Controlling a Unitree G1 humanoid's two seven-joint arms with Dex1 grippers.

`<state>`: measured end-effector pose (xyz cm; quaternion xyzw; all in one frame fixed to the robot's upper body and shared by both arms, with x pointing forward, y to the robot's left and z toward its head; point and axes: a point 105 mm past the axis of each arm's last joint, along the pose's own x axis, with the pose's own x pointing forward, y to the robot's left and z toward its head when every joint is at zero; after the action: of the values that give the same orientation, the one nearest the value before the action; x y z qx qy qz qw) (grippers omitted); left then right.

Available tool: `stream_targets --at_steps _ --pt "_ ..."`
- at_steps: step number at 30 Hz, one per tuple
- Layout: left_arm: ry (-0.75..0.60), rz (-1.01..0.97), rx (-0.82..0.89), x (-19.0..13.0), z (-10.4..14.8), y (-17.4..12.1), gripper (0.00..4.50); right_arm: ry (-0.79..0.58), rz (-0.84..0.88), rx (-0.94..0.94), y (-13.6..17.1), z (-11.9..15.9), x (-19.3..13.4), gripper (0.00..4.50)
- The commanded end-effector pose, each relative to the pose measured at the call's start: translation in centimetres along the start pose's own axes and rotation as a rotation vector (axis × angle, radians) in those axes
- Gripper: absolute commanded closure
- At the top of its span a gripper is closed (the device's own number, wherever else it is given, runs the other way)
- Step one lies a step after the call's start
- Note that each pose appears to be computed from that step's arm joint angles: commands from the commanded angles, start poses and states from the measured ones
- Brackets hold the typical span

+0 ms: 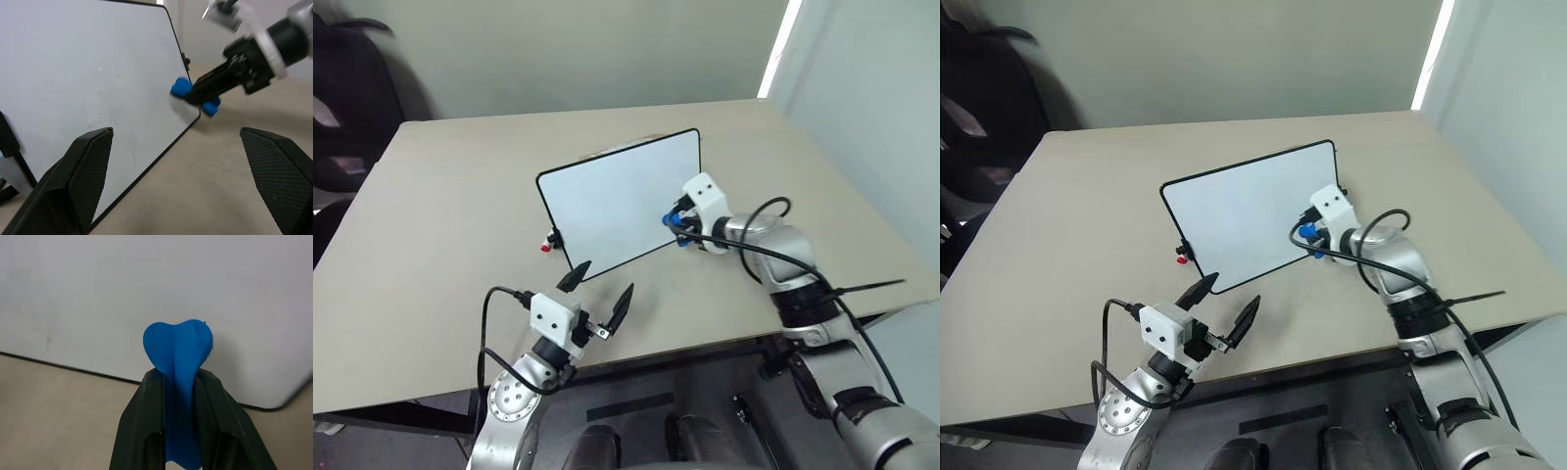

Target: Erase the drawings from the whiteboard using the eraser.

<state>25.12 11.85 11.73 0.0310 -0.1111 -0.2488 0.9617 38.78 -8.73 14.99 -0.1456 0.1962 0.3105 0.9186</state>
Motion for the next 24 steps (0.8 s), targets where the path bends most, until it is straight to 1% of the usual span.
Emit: stream_targets --at_steps 1,6,10,13,16,19,22,24 --pt "-0.032 -0.013 0.009 0.2 0.6 -0.3 0.00 -0.024 -0.062 0.018 -1.8 0.1 -2.5 3.79" --pt "-0.027 -0.028 0.006 0.4 0.3 -0.8 0.00 0.065 -0.178 0.120 -5.5 -3.3 -5.2 3.79" --pt "-0.021 -0.040 0.002 0.5 0.1 -1.0 0.00 0.127 -0.212 0.140 -6.5 -6.1 -5.7 3.79" --pt "-0.019 -0.045 0.003 0.6 0.0 -1.1 0.00 0.147 -0.217 0.164 -6.7 -7.1 -5.6 3.06" --pt "-0.019 -0.045 0.007 0.5 0.1 -1.1 0.00 0.151 -0.237 0.173 -7.1 -7.5 -6.0 2.07" --pt "-0.018 -0.044 0.008 0.5 0.0 -0.9 0.00 0.116 -0.255 0.157 -7.4 -6.9 -6.8 1.10" --pt "-0.017 -0.042 0.005 0.4 0.0 -0.7 0.00 0.033 -0.248 0.098 -7.1 -6.2 -8.6 1.10" --pt "-0.024 -0.041 0.008 0.4 0.2 -0.7 0.00 -0.039 -0.219 0.064 -6.3 -5.6 -9.7 1.10"
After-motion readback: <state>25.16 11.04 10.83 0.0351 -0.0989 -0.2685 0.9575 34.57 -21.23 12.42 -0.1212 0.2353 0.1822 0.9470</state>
